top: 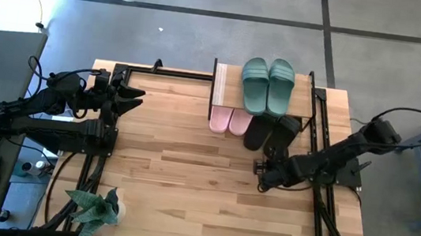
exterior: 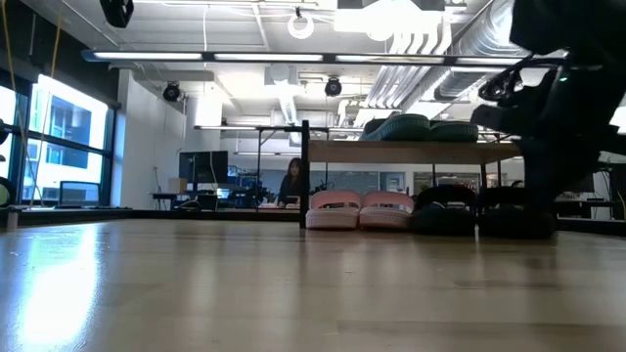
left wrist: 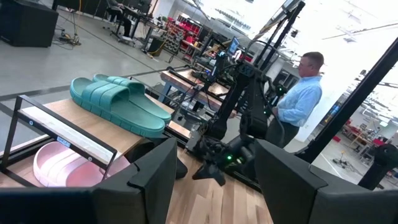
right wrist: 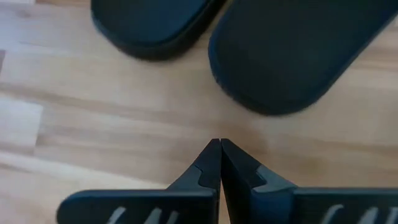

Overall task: Pick and place slides into the shelf
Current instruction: Put the black slide under the shelf, then adjust the left black slide under the shelf

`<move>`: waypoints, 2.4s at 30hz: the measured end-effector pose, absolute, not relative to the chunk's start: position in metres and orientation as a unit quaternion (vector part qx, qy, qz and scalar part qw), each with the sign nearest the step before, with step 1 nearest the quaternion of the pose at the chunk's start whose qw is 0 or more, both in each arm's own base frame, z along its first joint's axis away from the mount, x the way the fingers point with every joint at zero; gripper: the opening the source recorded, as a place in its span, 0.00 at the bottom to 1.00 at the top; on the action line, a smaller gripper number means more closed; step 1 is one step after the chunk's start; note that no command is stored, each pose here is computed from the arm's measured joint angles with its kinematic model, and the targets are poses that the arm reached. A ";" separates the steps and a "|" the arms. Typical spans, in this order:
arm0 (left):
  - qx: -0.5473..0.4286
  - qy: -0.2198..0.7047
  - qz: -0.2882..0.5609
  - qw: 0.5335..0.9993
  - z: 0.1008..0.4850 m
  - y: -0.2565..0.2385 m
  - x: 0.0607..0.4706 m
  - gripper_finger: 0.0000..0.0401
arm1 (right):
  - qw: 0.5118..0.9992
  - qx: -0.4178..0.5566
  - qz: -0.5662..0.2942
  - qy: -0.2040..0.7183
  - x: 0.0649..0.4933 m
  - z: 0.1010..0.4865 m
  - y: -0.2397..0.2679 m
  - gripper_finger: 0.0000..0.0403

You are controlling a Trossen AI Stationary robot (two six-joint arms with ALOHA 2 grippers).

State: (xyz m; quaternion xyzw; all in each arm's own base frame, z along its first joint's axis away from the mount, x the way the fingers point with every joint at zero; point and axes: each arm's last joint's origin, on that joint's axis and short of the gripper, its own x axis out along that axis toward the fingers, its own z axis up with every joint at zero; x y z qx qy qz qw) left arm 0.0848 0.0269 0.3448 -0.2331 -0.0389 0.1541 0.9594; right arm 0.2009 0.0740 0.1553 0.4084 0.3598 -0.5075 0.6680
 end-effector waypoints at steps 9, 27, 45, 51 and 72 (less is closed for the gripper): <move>-0.233 -0.039 0.154 0.959 0.345 0.027 0.085 0.49 | 0.654 0.423 -0.507 0.368 0.201 0.135 0.050 0.00; -0.233 -0.039 0.154 0.959 0.345 0.027 0.085 0.49 | 0.584 0.416 -0.619 0.320 0.177 0.128 0.039 0.00; -0.233 -0.039 0.154 0.959 0.345 0.027 0.085 0.49 | 0.517 0.407 -0.690 0.302 0.174 0.130 0.001 0.00; -0.233 -0.039 0.154 0.959 0.345 0.027 0.085 0.49 | 0.506 0.404 -0.700 0.301 0.174 0.130 -0.009 0.00; -0.233 -0.039 0.154 0.959 0.345 0.027 0.085 0.49 | 0.509 0.400 -0.695 0.313 0.175 0.129 -0.017 0.00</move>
